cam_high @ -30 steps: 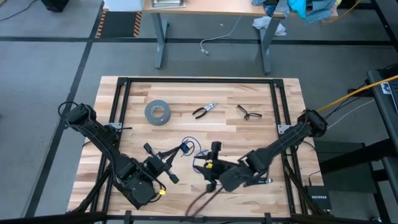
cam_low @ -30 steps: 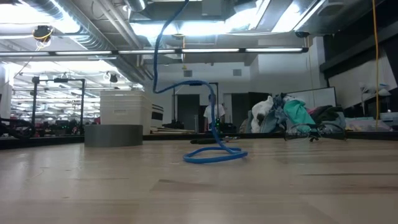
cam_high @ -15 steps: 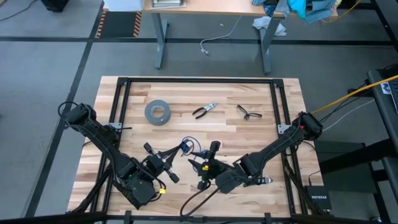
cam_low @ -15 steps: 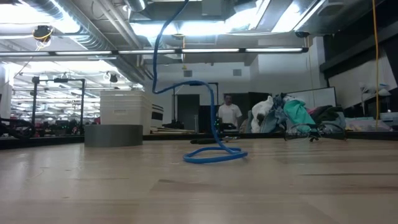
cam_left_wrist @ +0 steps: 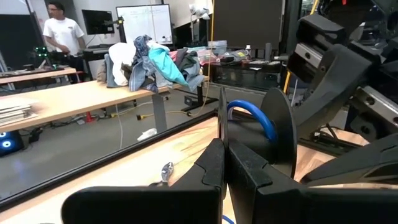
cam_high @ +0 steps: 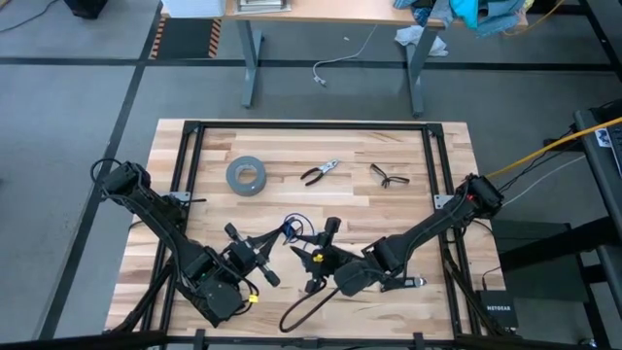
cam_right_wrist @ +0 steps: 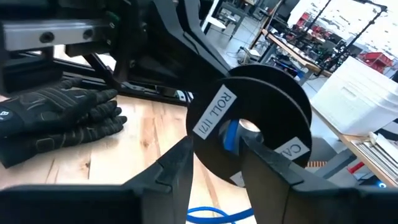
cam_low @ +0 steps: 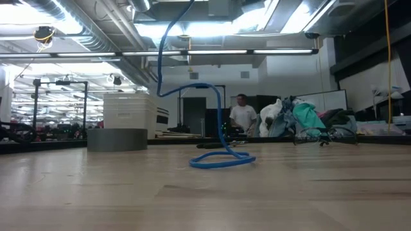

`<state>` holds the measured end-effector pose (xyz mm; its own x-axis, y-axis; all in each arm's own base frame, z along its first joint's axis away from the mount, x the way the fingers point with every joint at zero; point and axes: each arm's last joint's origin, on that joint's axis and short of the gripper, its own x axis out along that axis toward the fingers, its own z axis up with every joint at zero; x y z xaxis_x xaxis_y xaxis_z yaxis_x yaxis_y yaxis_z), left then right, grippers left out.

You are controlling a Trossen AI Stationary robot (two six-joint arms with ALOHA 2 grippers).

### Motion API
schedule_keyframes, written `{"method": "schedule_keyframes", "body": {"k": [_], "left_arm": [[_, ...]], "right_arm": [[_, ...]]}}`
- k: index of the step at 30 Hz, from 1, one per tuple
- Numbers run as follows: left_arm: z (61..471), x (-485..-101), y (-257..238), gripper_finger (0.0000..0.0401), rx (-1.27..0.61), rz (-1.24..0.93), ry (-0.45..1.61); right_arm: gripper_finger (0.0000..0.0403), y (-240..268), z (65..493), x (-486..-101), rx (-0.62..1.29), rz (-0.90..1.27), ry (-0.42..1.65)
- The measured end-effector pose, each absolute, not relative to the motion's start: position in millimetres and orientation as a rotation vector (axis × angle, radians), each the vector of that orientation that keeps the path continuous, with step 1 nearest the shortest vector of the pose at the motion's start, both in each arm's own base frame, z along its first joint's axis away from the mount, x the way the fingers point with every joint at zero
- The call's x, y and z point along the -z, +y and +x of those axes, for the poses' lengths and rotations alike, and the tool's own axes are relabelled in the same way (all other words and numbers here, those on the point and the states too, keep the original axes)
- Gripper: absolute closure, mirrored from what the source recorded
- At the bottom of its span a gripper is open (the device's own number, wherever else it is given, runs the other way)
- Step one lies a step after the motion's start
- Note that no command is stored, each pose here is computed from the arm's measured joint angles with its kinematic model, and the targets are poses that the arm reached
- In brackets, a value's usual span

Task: Coil cords
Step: Coil the blue wire cable onto the black spool

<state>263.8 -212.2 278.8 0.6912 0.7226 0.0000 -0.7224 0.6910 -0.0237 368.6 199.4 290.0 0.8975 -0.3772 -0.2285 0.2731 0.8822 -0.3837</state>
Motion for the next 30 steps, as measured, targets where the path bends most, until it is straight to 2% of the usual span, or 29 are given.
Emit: {"method": "schedule_keyframes", "body": {"k": [20,30], "left_arm": [[264.2,-278.6,-212.6,0.0401,-0.788,-0.031,-0.003],[264.1,-278.5,-212.7,0.0401,-0.787,-0.031,-0.002]], "right_arm": [[0.0274,192.9,372.2,-289.6,0.354,-0.344,0.309],[0.0354,188.0,375.3,-287.0,0.326,-0.333,0.319]]}}
